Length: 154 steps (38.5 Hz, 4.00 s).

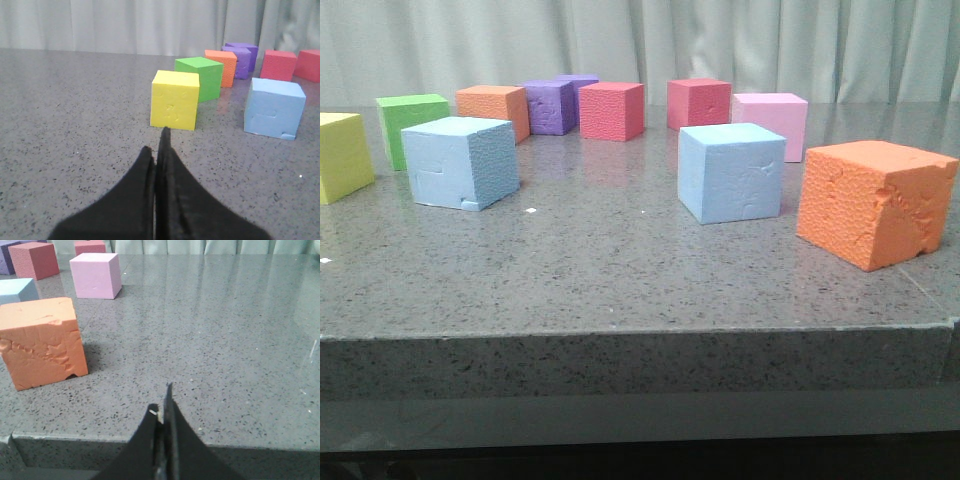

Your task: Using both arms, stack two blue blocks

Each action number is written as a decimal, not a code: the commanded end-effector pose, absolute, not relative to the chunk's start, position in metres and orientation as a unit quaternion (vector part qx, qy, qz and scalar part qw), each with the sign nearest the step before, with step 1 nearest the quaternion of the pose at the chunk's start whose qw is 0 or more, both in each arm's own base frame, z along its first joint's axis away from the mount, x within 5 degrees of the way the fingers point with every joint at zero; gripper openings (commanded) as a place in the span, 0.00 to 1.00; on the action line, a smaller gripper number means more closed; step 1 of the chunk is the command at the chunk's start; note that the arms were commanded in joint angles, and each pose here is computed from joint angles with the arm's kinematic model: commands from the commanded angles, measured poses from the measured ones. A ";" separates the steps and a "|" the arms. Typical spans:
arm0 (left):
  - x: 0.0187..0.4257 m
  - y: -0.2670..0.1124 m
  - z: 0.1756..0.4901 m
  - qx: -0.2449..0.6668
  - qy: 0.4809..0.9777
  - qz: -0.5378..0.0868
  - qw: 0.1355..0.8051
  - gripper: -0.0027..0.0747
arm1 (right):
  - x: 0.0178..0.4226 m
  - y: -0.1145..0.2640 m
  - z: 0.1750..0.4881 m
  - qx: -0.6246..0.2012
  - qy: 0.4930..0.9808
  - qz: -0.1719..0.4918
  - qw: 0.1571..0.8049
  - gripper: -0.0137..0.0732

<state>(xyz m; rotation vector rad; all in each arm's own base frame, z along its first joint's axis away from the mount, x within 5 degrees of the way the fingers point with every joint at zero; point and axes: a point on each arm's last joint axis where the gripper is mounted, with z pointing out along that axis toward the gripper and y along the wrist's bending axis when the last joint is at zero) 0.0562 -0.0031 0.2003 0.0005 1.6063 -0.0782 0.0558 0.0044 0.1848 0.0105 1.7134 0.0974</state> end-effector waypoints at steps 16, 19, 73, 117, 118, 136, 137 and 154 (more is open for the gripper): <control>0.040 0.008 0.252 -0.090 0.471 -0.089 0.873 0.01 | 0.052 -0.002 0.226 0.026 0.601 0.028 0.799 0.09; 0.039 0.009 0.256 -0.091 0.459 -0.089 0.879 0.01 | 0.050 -0.001 0.235 0.025 0.593 0.029 0.804 0.09; 0.103 -0.006 0.355 -0.003 0.725 -0.043 0.687 0.03 | 0.081 0.008 0.372 -0.009 0.739 0.052 0.672 0.22; 0.104 -0.006 0.357 -0.004 0.712 -0.043 0.701 0.90 | 0.257 0.111 0.368 -0.089 0.871 0.227 0.426 0.90; 0.104 -0.006 0.357 -0.004 0.712 -0.043 0.701 0.90 | 0.261 0.119 0.370 -0.100 0.874 0.230 0.417 0.90; 0.104 -0.006 0.357 -0.004 0.712 -0.043 0.701 0.90 | 0.313 0.173 0.353 -0.076 0.931 0.153 0.324 0.90; 0.104 -0.006 0.357 -0.004 0.712 -0.043 0.701 0.90 | 0.315 0.174 0.351 -0.075 0.932 0.152 0.320 0.90; 0.104 -0.006 0.357 -0.004 0.712 -0.043 0.701 0.90 | 0.327 0.181 0.319 -0.076 0.952 0.127 0.266 0.72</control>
